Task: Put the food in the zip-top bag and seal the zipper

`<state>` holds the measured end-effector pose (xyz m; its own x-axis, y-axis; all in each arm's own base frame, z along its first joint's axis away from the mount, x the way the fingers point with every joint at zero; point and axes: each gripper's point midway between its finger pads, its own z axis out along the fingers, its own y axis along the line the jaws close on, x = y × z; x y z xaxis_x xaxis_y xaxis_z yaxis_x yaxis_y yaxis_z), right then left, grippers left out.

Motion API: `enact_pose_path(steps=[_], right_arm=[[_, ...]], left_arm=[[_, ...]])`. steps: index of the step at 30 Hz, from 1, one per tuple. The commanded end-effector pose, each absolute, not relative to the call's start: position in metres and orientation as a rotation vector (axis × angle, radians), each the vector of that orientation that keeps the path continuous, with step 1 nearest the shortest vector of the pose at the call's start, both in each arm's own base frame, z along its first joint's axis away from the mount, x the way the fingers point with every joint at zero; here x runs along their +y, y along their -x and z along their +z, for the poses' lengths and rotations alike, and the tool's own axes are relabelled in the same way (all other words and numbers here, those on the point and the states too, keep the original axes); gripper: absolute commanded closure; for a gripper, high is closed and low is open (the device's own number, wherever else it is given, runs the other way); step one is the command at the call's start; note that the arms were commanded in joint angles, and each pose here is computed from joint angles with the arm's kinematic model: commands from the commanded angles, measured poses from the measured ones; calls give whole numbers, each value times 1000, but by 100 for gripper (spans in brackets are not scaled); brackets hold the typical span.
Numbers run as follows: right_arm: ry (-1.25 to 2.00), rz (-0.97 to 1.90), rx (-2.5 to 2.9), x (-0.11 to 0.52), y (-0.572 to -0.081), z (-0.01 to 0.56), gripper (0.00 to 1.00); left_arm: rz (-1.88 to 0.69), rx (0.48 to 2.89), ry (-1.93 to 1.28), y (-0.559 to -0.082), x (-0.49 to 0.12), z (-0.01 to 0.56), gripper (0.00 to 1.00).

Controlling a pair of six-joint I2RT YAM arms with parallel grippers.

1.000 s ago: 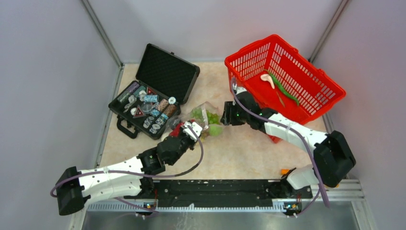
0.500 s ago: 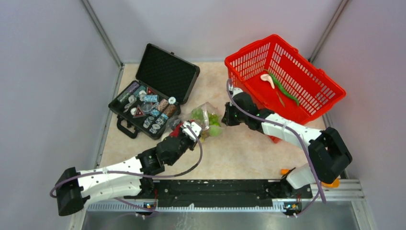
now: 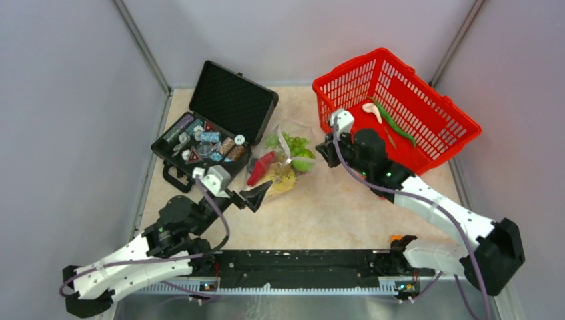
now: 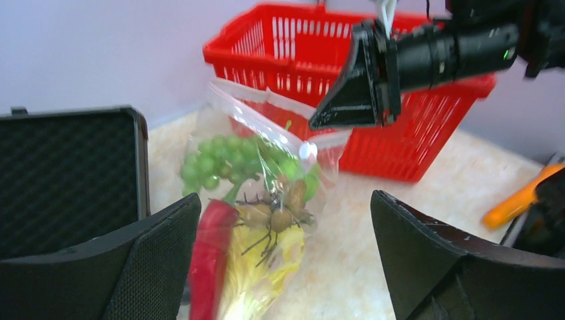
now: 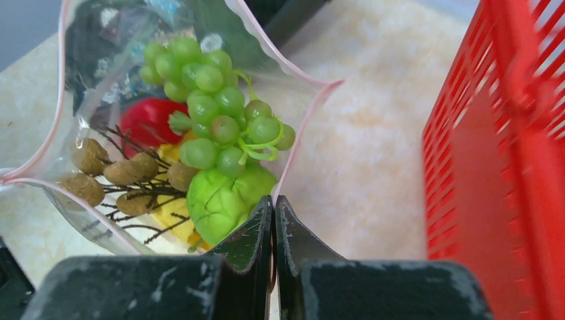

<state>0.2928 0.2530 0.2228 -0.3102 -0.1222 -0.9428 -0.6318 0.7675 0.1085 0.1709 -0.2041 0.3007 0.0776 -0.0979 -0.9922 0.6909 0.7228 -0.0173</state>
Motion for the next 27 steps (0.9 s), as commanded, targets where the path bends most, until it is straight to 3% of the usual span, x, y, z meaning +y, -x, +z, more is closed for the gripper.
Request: enact_pose_path(steps=[1,15,21,27], right_arm=[[696,513,1497,254,-295,303,100],[1019,532,1125,269,-250,454,100],[1115,573,1135,273,-236,460,100],[1281,681,1138,277,-206,424,100]], left_arm=[[-701,1327,-528,-155,-191,346,2],[-515,1324,-407,-177,-159,425,1],[-597,1274,-419,-165,-159,444,1],[-692,1256,-752,-138,-205,422,1]])
